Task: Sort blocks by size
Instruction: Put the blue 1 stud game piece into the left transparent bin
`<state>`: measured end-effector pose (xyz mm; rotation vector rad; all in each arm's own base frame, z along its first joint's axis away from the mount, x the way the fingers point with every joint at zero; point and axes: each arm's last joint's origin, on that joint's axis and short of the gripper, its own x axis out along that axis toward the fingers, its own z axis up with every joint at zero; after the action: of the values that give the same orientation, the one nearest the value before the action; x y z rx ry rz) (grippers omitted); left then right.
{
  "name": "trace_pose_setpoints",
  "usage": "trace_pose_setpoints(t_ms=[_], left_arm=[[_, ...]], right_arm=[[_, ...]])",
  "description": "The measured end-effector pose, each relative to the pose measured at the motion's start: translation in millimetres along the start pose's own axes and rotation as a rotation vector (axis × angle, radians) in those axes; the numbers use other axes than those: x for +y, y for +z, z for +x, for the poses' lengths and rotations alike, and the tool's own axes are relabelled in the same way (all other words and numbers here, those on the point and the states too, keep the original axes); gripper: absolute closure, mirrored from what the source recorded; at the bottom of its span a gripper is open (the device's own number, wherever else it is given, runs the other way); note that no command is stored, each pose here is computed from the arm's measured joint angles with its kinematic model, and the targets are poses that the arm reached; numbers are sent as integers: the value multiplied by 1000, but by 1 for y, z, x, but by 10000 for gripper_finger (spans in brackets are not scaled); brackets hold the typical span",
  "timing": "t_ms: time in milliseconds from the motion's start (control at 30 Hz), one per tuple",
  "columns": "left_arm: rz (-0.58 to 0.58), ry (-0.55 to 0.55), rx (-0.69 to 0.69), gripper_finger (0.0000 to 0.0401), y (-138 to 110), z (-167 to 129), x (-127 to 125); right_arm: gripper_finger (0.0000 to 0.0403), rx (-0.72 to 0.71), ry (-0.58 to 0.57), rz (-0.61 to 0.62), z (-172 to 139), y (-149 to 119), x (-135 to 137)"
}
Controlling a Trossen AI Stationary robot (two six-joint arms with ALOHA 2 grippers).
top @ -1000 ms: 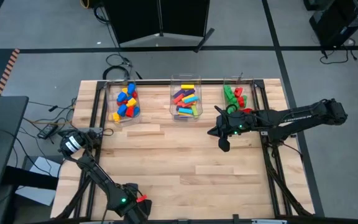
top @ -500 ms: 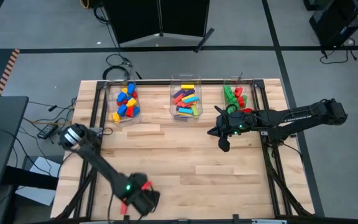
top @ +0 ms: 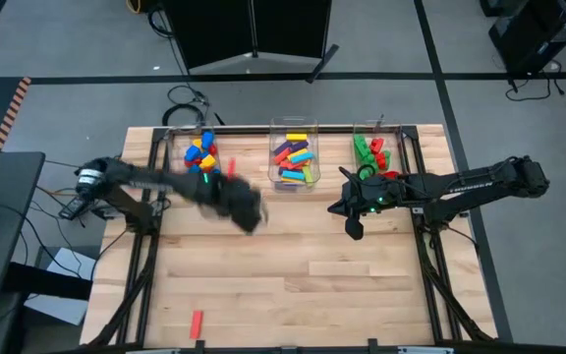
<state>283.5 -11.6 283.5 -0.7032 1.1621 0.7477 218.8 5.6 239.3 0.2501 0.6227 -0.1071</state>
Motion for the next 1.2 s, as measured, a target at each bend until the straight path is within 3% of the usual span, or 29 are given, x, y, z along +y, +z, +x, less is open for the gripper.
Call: trace_pose_setpoints(t_ms=[167, 333, 700, 867, 1200], left_arm=[[22, 60, -37, 264, 57, -7, 64], [-24, 144, -7, 264, 92, -7, 130], [-224, 221, 23, 264, 119, -8, 243], [-273, 241, 74, 264, 124, 4, 269], [-257, 317, 176, 261, 140, 45, 280]], right_arm=[[379, -1, -3, 30, 0, 0, 0], [376, -5, -11, 38, 0, 1, -1], [382, -15, -26, 50, 0, 2, -5], [382, -18, -38, 58, 0, 3, -8], [382, -22, -52, 68, 0, 4, -12]])
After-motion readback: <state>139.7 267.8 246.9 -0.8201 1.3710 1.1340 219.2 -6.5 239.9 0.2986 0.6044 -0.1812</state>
